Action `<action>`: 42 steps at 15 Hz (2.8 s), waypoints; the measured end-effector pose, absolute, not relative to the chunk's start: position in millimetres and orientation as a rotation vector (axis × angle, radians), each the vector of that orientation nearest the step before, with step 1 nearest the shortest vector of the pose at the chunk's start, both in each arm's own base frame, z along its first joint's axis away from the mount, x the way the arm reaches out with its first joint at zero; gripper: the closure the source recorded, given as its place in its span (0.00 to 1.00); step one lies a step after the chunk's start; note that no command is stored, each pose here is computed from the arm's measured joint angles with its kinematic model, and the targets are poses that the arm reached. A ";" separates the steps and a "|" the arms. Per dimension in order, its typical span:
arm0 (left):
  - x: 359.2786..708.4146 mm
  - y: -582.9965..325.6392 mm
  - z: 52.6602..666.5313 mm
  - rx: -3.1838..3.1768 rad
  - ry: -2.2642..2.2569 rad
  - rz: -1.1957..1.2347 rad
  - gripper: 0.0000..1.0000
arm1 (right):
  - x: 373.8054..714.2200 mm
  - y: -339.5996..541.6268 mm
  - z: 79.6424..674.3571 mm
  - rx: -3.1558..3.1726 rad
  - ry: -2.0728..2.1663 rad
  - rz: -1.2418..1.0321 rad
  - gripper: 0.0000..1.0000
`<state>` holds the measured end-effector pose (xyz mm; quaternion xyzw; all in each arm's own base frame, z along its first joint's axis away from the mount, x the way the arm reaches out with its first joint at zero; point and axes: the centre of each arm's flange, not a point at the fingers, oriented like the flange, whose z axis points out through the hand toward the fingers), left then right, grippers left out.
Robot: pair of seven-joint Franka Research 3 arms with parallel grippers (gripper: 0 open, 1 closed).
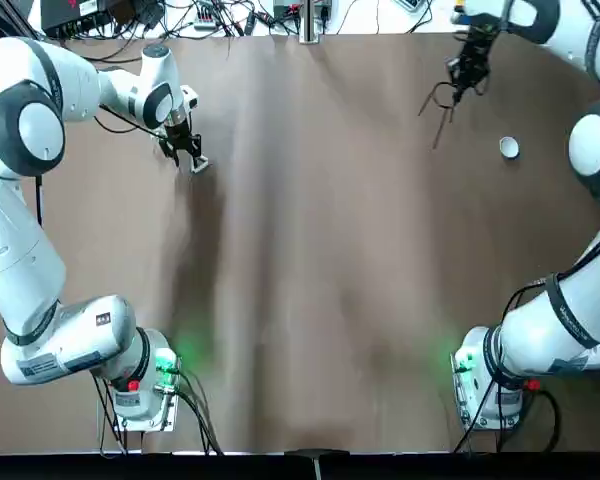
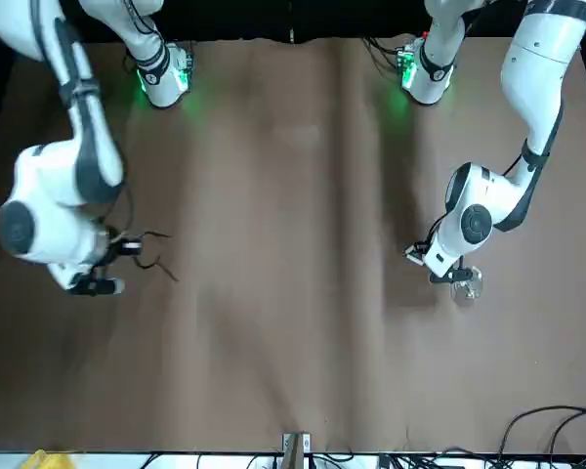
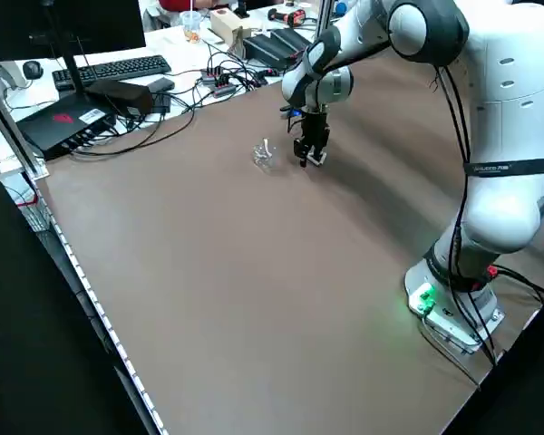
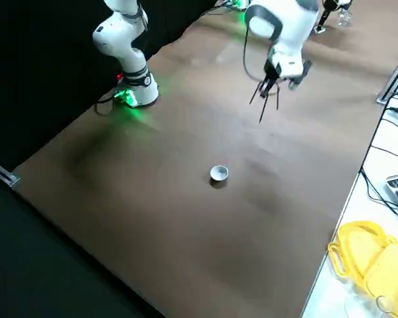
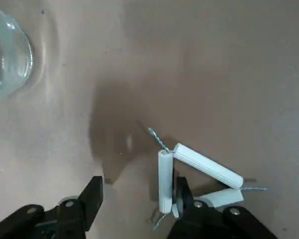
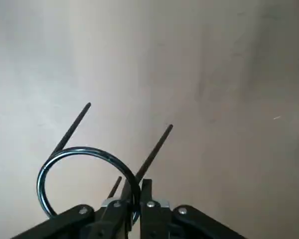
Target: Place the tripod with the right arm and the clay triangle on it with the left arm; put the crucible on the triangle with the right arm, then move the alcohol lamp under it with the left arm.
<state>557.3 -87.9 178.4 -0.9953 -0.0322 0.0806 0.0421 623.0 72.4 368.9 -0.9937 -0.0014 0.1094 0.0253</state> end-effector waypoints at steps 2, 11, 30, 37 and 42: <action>557.3 -88.0 176.9 -3.046 -0.100 0.250 0.48 | 604.7 167.9 373.9 -3.068 0.121 0.347 0.92; 562.0 -89.5 180.4 -3.039 -0.213 0.227 0.88 | 543.0 358.0 388.9 -3.079 0.278 0.301 0.92; 627.0 -88.7 348.7 -3.061 -0.420 0.071 0.88 | 552.0 449.2 298.7 -2.976 0.397 0.206 0.92; 624.5 -150.2 385.5 -3.164 -0.427 0.102 0.88 | 550.0 450.8 295.2 -2.981 0.393 0.216 0.92; 613.1 -205.4 413.5 -3.189 -0.467 0.098 0.88 | 549.5 450.5 285.3 -2.989 0.396 0.232 0.92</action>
